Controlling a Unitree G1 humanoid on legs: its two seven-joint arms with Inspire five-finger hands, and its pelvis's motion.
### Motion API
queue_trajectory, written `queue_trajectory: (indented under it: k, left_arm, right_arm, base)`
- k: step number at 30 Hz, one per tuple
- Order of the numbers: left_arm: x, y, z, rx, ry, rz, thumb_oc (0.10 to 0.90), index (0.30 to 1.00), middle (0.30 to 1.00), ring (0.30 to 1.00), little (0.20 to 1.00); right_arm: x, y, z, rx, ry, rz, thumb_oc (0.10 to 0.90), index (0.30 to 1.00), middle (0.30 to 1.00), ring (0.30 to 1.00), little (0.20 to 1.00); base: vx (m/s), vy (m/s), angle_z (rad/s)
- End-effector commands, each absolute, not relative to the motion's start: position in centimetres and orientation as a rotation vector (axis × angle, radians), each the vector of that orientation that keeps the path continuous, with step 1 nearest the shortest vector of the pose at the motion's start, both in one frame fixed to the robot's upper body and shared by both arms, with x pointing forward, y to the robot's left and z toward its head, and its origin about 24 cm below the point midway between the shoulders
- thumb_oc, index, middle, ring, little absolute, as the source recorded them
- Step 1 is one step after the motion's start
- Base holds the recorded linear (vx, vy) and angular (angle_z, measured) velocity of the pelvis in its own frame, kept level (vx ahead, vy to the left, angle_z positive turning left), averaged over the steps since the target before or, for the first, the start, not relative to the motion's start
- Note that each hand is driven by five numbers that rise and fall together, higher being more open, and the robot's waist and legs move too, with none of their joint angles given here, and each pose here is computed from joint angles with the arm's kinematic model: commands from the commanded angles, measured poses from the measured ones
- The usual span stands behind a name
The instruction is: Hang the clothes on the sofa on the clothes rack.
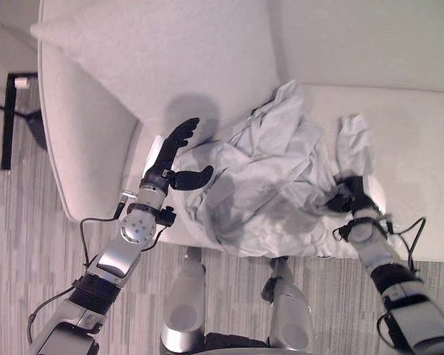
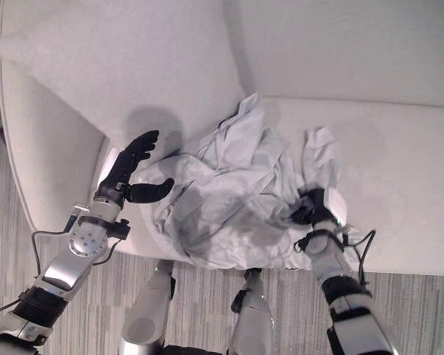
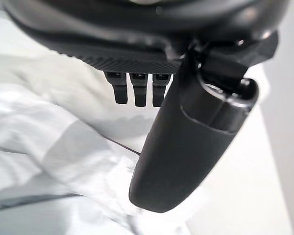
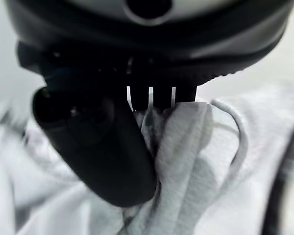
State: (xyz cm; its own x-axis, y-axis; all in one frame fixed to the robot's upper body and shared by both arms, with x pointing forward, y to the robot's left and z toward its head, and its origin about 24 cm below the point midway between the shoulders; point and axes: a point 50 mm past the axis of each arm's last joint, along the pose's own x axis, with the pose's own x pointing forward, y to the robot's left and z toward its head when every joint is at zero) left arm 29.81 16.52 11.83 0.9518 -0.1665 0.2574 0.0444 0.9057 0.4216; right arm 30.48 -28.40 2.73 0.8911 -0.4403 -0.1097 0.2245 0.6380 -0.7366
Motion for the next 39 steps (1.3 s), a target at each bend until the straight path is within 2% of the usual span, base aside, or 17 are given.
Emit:
queue_trajectory:
  k: [1, 5, 11, 24, 32, 39]
  left_arm:
    - [30.1, 15.1, 15.2, 0.435, -0.480, -0.124, 0.800, 0.900, 0.900, 0.900, 0.900]
    - [31.0, 14.3, 14.5, 0.459, -0.436, -0.161, 0.800, 0.900, 0.900, 0.900, 0.900]
    - [32.9, 11.3, 14.0, 0.552, -0.399, -0.248, 0.800, 0.900, 0.900, 0.900, 0.900]
    - [36.6, 8.6, 16.5, 0.782, -0.473, -0.185, 0.800, 0.900, 0.900, 0.900, 0.900]
    - [36.6, 10.5, 18.2, 0.700, -0.533, -0.058, 0.800, 0.900, 0.900, 0.900, 0.900]
    - [36.2, 13.2, 17.3, 0.658, -0.493, 0.034, 0.800, 0.900, 0.900, 0.900, 0.900]
  right_arm:
    - [30.2, -30.4, 6.3, -0.747, 0.128, -0.520, 0.400, 0.300, 0.300, 0.300, 0.300]
    - [30.2, -30.2, 8.3, -0.701, 0.019, -0.534, 0.400, 0.300, 0.300, 0.300, 0.300]
    - [29.8, -29.3, 8.0, -0.666, -0.001, -0.493, 0.400, 0.300, 0.300, 0.300, 0.300]
    - [28.7, -30.2, 7.5, -0.613, -0.001, -0.487, 0.400, 0.300, 0.300, 0.300, 0.300]
    - [27.8, -30.7, 7.2, -0.621, 0.000, -0.494, 0.400, 0.300, 0.300, 0.300, 0.300]
    - [28.0, -30.2, 7.2, -0.604, -0.010, -0.485, 0.400, 0.300, 0.300, 0.300, 0.300]
  base:
    - [-0.02, -0.090, -0.22]
    - [-0.01, -0.085, -0.17]
    - [-0.03, -0.054, -0.17]
    - [-0.04, -0.030, -0.09]
    - [0.00, -0.003, 0.00]
    - [0.00, 0.000, 0.00]
